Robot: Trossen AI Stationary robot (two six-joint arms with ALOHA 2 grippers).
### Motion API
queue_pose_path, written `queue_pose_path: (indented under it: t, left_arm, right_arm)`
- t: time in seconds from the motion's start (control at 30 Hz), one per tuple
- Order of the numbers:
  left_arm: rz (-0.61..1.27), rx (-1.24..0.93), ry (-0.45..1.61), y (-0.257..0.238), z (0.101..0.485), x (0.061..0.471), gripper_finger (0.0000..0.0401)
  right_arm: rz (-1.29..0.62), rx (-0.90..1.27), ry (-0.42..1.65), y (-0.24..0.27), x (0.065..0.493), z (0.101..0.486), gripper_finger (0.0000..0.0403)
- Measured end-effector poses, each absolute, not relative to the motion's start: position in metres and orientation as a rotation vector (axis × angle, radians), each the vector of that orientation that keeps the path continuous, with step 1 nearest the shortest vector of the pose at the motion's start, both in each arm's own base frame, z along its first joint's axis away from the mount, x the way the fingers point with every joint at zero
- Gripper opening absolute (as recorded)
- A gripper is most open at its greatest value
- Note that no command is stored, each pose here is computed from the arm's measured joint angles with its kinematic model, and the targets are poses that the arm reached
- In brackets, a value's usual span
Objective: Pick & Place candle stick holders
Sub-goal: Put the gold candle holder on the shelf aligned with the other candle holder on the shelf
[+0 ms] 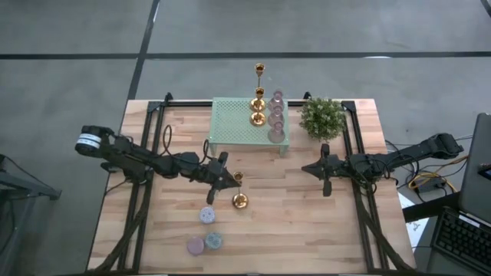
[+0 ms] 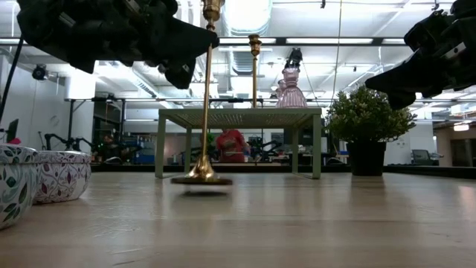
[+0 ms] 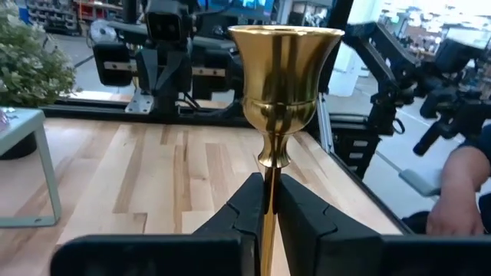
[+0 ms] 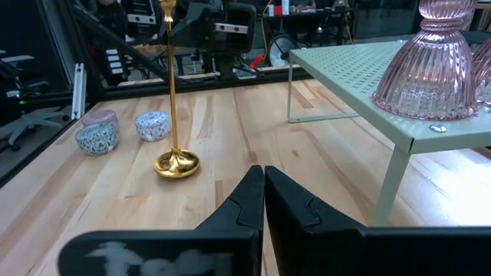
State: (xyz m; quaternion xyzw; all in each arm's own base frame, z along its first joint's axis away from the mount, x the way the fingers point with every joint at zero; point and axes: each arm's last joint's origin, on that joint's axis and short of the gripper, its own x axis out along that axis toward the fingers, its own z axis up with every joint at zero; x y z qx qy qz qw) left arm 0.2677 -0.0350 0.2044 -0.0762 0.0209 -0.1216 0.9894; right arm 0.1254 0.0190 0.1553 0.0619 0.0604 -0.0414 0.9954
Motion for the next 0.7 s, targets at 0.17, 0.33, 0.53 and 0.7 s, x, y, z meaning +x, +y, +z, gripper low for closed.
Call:
queue_pose_path:
  t: [0.17, 0.33, 0.53, 0.7]
  left_arm:
    - [-0.24, -0.156, 0.026, -0.0348, 0.206, 0.2679, 0.0032]
    - [-0.227, -0.156, 0.023, -0.0344, 0.2061, 0.2679, 0.0031]
    - [-0.225, -0.156, 0.023, -0.0344, 0.2061, 0.2679, 0.0032]
    - [-0.228, -0.166, -0.01, -0.0344, 0.2103, 0.2685, 0.0031]
  right_arm:
    - [-0.083, 0.124, 0.121, 0.019, 0.1254, 0.1553, 0.0008]
    - [-0.083, 0.124, 0.121, 0.019, 0.1254, 0.1553, 0.0008]
    - [-0.083, 0.124, 0.121, 0.019, 0.1254, 0.1553, 0.0008]
    - [-0.083, 0.124, 0.121, 0.019, 0.1254, 0.1553, 0.0008]
